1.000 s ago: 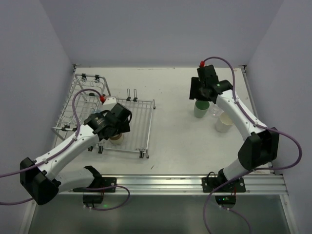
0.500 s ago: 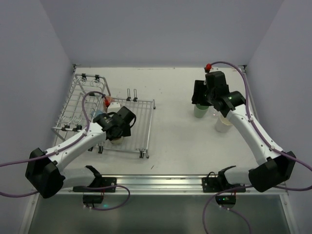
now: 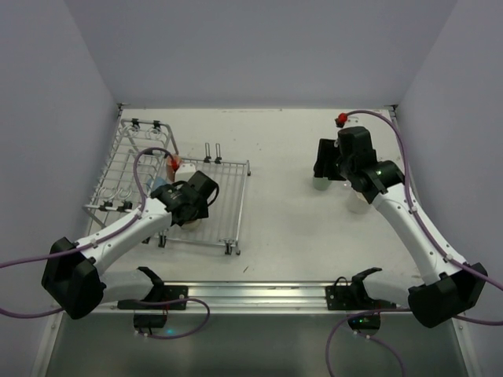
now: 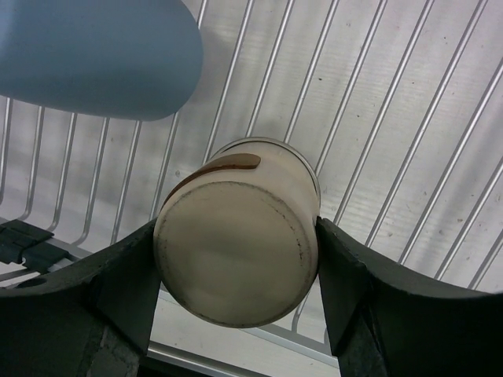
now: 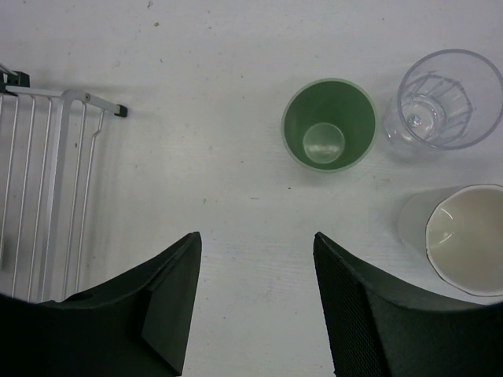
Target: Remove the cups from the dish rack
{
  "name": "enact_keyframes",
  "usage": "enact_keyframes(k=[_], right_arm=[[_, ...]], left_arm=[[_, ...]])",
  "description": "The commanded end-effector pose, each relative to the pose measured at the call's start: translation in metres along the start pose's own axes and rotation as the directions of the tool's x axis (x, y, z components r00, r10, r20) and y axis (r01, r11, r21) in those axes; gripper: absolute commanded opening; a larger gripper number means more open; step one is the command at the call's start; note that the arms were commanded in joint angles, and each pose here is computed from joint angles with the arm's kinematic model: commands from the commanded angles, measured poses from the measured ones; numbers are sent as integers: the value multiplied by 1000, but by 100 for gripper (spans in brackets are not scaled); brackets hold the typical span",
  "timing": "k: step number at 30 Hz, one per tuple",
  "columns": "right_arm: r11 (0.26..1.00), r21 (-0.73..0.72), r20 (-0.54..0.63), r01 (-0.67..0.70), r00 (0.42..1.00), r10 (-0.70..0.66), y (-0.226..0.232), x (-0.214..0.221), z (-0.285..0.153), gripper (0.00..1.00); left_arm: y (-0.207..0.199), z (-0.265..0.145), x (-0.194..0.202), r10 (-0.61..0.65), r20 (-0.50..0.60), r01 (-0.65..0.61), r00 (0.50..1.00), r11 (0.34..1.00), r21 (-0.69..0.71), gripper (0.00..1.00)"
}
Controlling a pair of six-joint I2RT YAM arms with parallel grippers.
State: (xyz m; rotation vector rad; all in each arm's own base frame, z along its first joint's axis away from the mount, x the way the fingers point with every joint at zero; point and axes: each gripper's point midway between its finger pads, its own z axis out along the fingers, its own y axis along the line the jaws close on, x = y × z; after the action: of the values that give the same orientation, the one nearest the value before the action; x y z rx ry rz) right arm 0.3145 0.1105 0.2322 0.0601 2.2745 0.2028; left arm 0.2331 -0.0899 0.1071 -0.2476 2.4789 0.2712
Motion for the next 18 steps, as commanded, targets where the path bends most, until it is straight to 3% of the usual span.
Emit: enact_keyframes(k=[1,3,8,11,14,18], right_arm=[[1000,-25,56,-5,998,6,3,-10,-11,62],[999,-41,47,-8,999,10,6,-9,-14,62],[990,-137,62,-29,997,38,26,-22,-30,62],[953,-297,9,-57,998,63,57,-22,-42,62],[825,-550,-92,-127,992,92,106,-18,-66,62],[608,-737,-260,-295,954,148,146,-14,-100,61]], left_arm=[[-5,-4,-17,-30,59,28,998,999,31,16],[-4,-9,-24,-25,69,22,997,999,31,0],[-25,-53,-73,-28,164,6,986,991,132,0],[-57,-97,-106,-41,263,-40,964,955,295,0],[-95,-142,-125,-101,351,-105,931,847,521,0],[-114,-200,-132,-249,412,-185,876,616,766,0]])
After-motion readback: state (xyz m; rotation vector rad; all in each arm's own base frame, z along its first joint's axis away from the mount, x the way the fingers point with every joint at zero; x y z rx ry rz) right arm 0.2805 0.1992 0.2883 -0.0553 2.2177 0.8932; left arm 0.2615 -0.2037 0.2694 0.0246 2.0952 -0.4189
